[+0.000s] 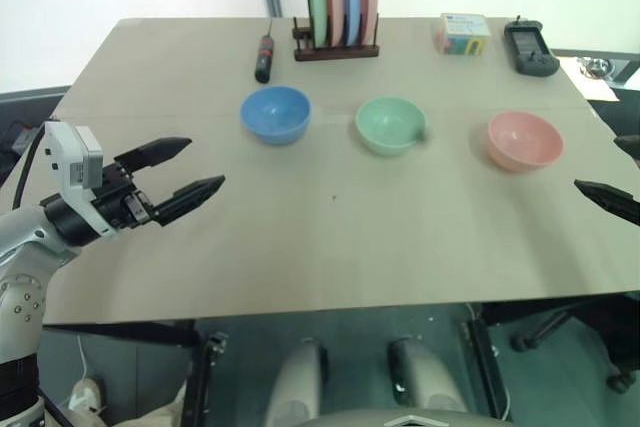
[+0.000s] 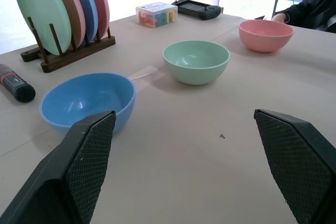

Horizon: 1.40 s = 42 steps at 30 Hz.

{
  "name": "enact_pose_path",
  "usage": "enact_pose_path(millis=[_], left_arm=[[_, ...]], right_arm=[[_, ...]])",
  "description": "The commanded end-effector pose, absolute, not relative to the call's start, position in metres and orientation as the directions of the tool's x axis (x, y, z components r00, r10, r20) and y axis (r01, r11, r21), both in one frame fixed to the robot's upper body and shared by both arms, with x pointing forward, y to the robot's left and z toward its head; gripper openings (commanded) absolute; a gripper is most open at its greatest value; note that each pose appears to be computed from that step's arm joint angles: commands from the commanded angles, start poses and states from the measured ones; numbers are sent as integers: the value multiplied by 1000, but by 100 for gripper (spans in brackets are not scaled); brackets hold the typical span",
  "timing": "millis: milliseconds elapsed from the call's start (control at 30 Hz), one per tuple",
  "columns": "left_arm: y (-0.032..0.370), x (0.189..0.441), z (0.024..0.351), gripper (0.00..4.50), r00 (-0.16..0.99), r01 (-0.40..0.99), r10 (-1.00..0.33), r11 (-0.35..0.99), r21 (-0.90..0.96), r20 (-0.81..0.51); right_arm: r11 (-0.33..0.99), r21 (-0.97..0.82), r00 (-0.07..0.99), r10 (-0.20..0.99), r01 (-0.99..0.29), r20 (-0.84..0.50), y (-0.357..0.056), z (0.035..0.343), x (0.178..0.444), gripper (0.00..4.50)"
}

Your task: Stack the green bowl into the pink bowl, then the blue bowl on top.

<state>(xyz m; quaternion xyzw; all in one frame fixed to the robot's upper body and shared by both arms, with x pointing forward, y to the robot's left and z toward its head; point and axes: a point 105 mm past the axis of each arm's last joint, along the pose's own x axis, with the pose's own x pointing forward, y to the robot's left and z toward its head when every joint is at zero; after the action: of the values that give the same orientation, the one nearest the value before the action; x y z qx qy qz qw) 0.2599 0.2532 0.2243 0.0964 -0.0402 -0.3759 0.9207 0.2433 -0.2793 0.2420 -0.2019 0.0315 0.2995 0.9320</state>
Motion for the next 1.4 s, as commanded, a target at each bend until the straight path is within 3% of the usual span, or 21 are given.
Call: enact_pose_path(millis=[33, 300, 433, 567, 800, 900, 967, 1000, 1033, 1200, 1300, 1400], left_arm=[[246, 258, 233, 450, 701, 691, -713, 684, 234, 13], [232, 263, 234, 450, 673, 712, -737, 668, 216, 61], [224, 260, 233, 450, 642, 738, -764, 639, 217, 66], [197, 252, 233, 450, 525, 822, -847, 531, 206, 89], [156, 239, 235, 450, 356, 904, -922, 381, 196, 151], [154, 237, 237, 450, 348, 904, -924, 375, 205, 159], [156, 237, 237, 450, 360, 899, -919, 387, 204, 159], [157, 237, 238, 450, 366, 896, -916, 394, 204, 163], [157, 236, 238, 450, 372, 894, -913, 401, 202, 166], [156, 232, 233, 450, 392, 888, -904, 420, 187, 171], [157, 231, 232, 450, 408, 882, -896, 436, 180, 175], [161, 232, 230, 450, 428, 872, -887, 456, 179, 174]], right_arm=[[723, -399, 820, 548, -564, -166, -273, 250, 246, 438], [729, -405, 824, 552, -552, -130, -254, 244, 270, 438], [710, -400, 809, 561, -579, -176, -245, 233, 282, 438], [736, -465, 871, 408, -491, -275, -250, 204, 319, 438], [792, -428, 884, 289, -436, -366, -254, 163, 386, 438], [804, -433, 892, 251, -408, -376, -256, 156, 407, 381], [809, -423, 893, 258, -409, -368, -255, 159, 413, 277], [807, -425, 893, 261, -410, -365, -254, 160, 415, 262], [805, -426, 893, 267, -414, -362, -253, 162, 416, 203], [791, -432, 885, 285, -434, -367, -251, 162, 417, 12], [745, -436, 853, 355, -505, -382, -239, 166, 406, 12], [620, -397, 735, 539, -677, -411, -205, 172, 372, 12]])
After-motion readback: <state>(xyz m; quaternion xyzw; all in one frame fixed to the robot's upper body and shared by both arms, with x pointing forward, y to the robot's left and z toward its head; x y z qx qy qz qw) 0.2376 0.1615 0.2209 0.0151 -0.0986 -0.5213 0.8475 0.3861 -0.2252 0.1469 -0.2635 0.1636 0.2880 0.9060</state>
